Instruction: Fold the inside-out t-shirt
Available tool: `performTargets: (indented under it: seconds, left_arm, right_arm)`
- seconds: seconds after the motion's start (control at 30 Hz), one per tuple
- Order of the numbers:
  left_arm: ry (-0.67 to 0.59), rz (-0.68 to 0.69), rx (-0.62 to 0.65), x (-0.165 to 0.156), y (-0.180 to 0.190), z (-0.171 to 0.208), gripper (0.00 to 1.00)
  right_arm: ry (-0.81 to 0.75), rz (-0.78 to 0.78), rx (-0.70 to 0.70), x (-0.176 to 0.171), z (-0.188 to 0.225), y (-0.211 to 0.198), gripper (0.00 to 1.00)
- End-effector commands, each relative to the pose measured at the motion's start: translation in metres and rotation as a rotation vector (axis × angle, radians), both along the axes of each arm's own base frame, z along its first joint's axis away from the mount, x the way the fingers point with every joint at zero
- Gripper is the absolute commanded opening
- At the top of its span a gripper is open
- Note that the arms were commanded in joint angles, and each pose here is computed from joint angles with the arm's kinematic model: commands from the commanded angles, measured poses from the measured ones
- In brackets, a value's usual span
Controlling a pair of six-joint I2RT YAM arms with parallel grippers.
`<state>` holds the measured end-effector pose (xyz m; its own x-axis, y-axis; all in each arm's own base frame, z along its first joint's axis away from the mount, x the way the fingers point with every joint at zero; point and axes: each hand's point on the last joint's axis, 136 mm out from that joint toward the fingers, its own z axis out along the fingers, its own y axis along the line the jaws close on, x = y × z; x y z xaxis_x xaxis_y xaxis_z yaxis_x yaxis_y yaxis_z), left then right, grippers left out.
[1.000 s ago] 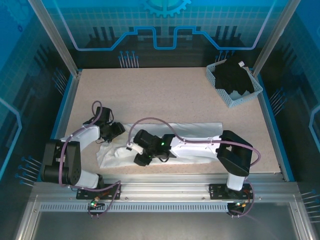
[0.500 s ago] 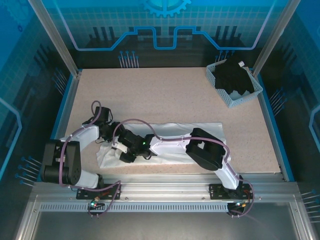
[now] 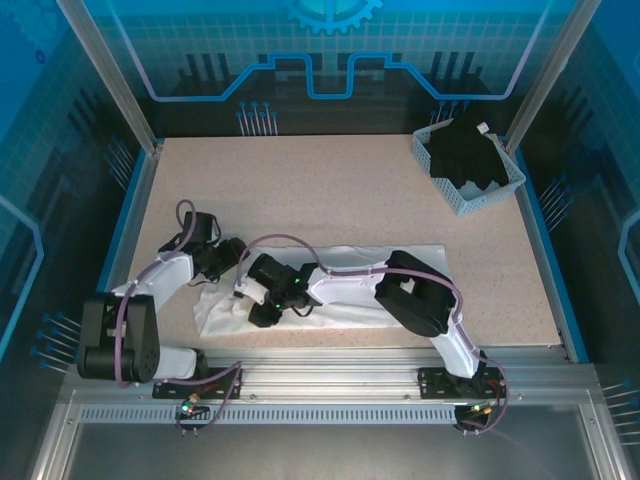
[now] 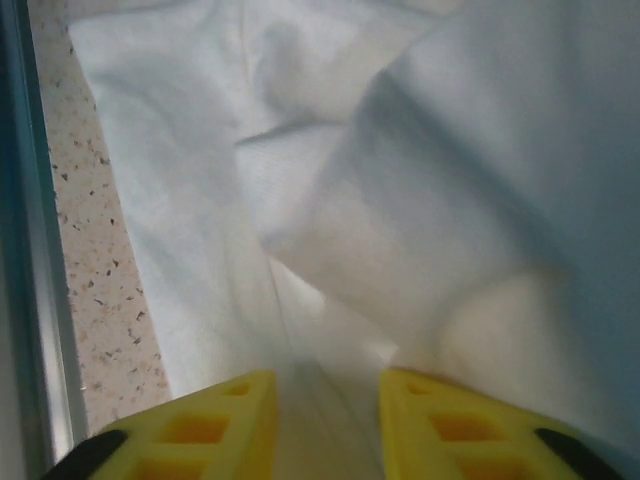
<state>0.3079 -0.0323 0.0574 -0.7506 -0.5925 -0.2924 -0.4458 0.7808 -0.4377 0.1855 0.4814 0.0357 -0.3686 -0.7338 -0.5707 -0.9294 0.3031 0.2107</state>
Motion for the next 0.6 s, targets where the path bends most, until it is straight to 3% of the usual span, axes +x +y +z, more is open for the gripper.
performTargets:
  seconds: [0.0, 0.2, 0.37, 0.57]
  left_arm:
    - [-0.051, 0.061, 0.044, -0.004, 0.016, 0.025, 0.78]
    - [-0.009, 0.208, 0.068, -0.033, 0.047, 0.016, 0.89]
    - [0.037, 0.249, 0.081, -0.044, 0.058, 0.003, 0.98]
    - [0.120, 0.206, -0.010, -0.041, 0.044, -0.022, 0.99]
  right_arm:
    - [0.009, -0.019, 0.146, 0.008, 0.055, 0.000, 0.44]
    - [0.007, -0.081, 0.271, 0.018, 0.090, -0.022, 0.62]
    - [0.010, -0.130, 0.276, 0.026, 0.084, -0.046, 0.65]
    - [0.020, -0.162, 0.282, 0.033, 0.080, -0.064, 0.64]
